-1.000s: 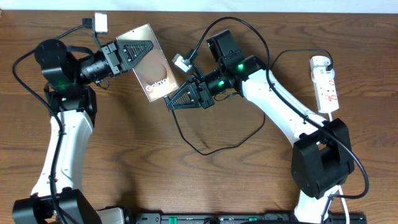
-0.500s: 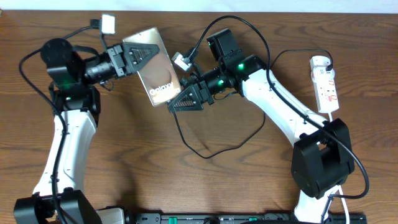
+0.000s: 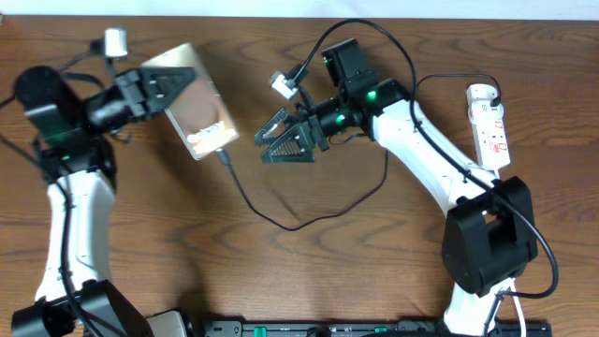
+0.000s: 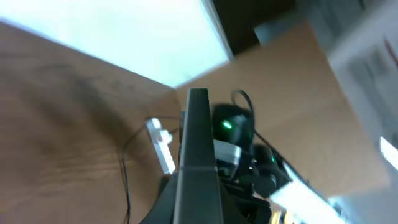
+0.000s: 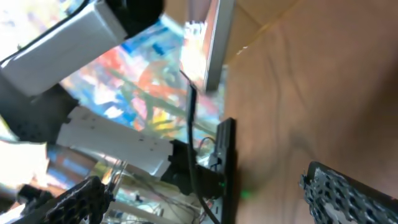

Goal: Plug charger to phone and switch on socket

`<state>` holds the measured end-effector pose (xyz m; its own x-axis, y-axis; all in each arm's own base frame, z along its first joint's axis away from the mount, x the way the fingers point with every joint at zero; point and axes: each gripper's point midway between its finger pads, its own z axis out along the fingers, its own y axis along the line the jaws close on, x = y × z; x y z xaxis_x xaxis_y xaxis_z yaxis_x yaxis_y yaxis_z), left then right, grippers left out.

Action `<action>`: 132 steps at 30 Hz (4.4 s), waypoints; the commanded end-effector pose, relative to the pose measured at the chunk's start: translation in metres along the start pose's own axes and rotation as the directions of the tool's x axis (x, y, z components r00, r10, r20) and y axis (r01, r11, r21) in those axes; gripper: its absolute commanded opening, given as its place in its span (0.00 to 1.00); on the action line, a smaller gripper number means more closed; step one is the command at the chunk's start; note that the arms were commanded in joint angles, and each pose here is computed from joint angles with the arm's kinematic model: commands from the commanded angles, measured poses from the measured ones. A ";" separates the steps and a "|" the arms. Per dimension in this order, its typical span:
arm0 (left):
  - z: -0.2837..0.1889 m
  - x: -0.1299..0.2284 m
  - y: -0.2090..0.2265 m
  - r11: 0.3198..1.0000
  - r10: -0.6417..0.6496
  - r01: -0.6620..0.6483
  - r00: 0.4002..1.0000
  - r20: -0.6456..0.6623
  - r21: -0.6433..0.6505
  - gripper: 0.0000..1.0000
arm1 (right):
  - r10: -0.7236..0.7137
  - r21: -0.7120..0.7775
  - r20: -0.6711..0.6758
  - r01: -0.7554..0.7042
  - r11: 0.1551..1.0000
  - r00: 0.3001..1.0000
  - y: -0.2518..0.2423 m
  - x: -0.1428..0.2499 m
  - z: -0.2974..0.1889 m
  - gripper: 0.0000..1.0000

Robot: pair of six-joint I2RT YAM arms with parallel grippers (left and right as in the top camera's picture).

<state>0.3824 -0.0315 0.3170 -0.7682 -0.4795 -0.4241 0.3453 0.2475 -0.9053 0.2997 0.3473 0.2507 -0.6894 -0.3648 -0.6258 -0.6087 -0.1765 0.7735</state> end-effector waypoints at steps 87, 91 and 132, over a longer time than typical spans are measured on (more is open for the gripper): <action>-0.088 0.138 0.282 0.518 -0.433 0.366 0.891 0.132 -0.773 0.23 | 0.165 0.388 0.011 -0.156 0.909 0.986 -0.062 0.015 -0.026 0.99; -0.088 0.140 0.282 0.514 -0.441 0.370 0.888 0.132 -0.774 0.23 | 0.167 0.388 0.010 -0.158 0.908 0.986 -0.062 0.015 -0.025 0.99; -0.082 0.088 0.162 0.676 -0.172 0.194 0.980 0.104 -0.711 0.83 | 0.307 0.612 0.105 -0.305 0.730 0.946 -0.102 0.038 -0.097 0.99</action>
<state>0.3122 0.0535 0.0680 -0.7397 -0.6681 -0.0811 -0.5266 0.6497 -0.5482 0.3513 0.2922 0.1658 -0.8643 -0.3457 -0.3652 -0.4925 0.4351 0.7538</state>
